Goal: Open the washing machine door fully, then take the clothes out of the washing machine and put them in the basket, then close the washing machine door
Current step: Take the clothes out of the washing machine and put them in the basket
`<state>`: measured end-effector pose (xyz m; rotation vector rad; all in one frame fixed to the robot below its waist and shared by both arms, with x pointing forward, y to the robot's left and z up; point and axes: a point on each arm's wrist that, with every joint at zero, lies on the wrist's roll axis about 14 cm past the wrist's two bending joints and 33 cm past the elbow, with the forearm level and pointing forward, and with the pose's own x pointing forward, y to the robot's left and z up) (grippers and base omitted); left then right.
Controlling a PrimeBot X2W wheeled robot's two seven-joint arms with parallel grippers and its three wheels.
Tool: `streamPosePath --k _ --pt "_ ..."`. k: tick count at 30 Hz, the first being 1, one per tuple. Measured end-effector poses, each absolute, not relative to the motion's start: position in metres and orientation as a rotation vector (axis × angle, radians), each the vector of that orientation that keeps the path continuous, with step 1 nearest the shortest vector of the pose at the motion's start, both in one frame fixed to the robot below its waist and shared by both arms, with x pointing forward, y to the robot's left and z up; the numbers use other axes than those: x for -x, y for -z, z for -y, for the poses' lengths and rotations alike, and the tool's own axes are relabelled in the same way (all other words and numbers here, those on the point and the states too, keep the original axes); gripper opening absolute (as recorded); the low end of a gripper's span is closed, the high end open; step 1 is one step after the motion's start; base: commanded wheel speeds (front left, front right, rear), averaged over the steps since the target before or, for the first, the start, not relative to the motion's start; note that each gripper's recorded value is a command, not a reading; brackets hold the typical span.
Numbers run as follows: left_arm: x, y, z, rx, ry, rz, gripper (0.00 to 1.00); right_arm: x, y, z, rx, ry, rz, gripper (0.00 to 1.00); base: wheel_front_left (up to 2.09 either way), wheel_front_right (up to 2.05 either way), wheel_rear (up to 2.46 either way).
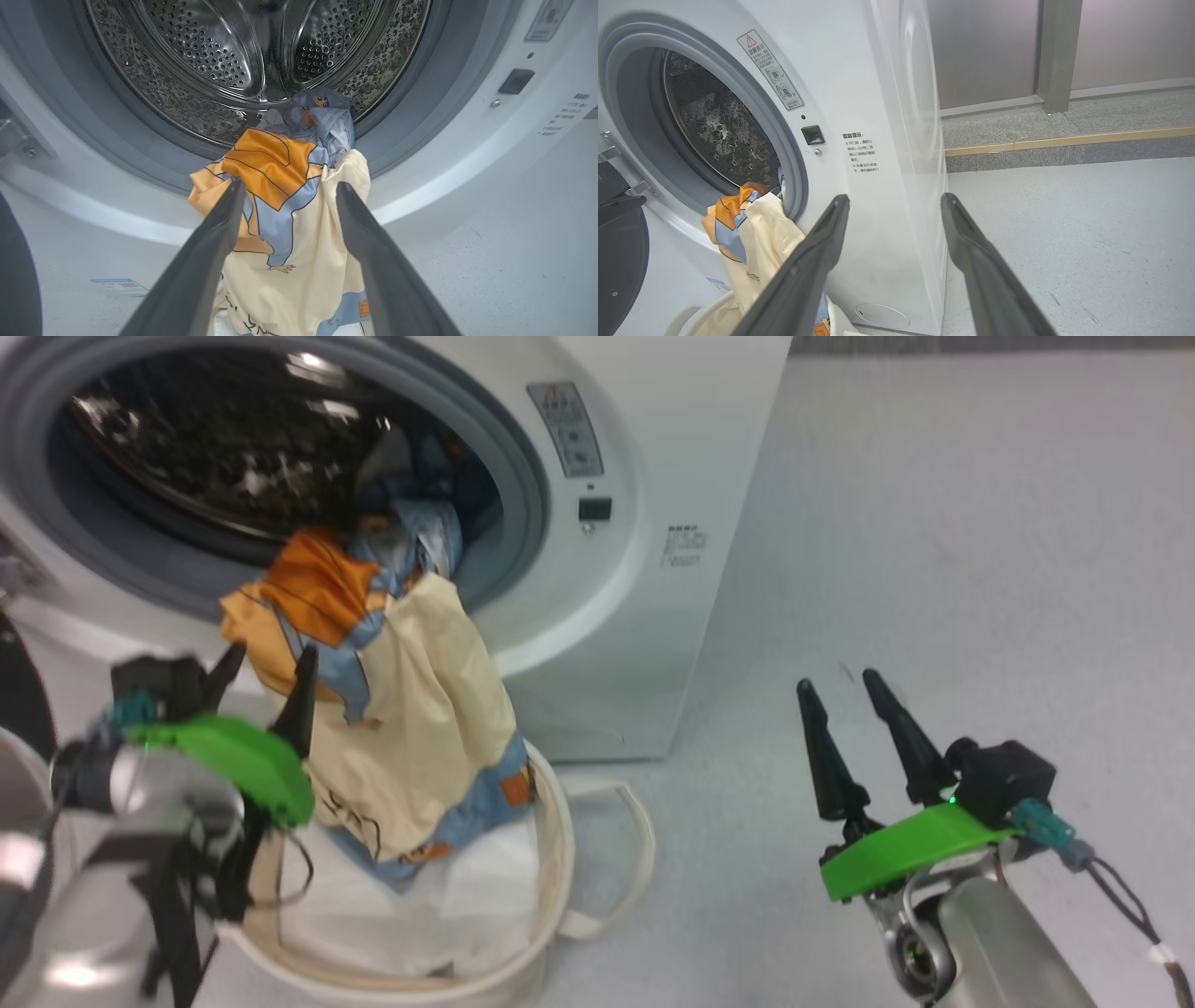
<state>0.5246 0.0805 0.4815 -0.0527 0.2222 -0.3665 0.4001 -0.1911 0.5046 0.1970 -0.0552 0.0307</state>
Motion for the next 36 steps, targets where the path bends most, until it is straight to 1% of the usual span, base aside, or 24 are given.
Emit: streamPosePath --k 7,10,14,22,29,32,33,34,35,36 --pt "-0.567 -0.451 -0.059 0.065 0.413 -0.318 1.00 -0.420 -0.492 0.200 -0.184 -0.009 0.030 1.00 0.00 0.00 0.00" --pt "-0.585 -0.438 -0.056 0.069 0.412 -0.332 1.00 -0.428 -0.487 0.204 -0.184 -0.001 0.021 1.00 0.00 0.00 0.00" --pt "-0.602 -0.420 -0.053 0.049 0.410 -0.361 1.00 -0.431 -0.477 0.211 -0.180 0.020 -0.002 1.00 0.00 0.00 0.00" --pt "-0.611 -0.382 -0.031 0.058 0.450 -0.459 1.00 -0.433 -0.460 0.222 -0.166 0.053 -0.045 1.00 0.00 0.00 0.00" --pt "-0.616 -0.366 -0.026 0.067 0.446 -0.507 1.00 -0.437 -0.454 0.224 -0.174 0.059 -0.055 1.00 0.00 0.00 0.00" --pt "-0.612 -0.358 -0.025 0.040 0.463 -0.519 1.00 -0.440 -0.453 0.224 -0.173 0.057 -0.056 1.00 0.00 0.00 0.00" --pt "-0.613 -0.358 -0.025 0.038 0.462 -0.516 0.98 -0.441 -0.453 0.223 -0.173 0.055 -0.055 1.00 0.00 0.00 0.00" --pt "-0.614 -0.359 -0.026 0.037 0.459 -0.512 0.42 -0.441 -0.453 0.223 -0.173 0.054 -0.053 1.00 0.00 0.00 0.00" --pt "-0.614 -0.359 -0.026 0.029 0.461 -0.510 0.13 -0.441 -0.454 0.223 -0.174 0.053 -0.051 1.00 0.00 0.00 0.00" --pt "-0.613 -0.359 -0.027 0.013 0.465 -0.508 0.00 -0.442 -0.454 0.223 -0.174 0.053 -0.050 1.00 0.00 0.00 0.00"
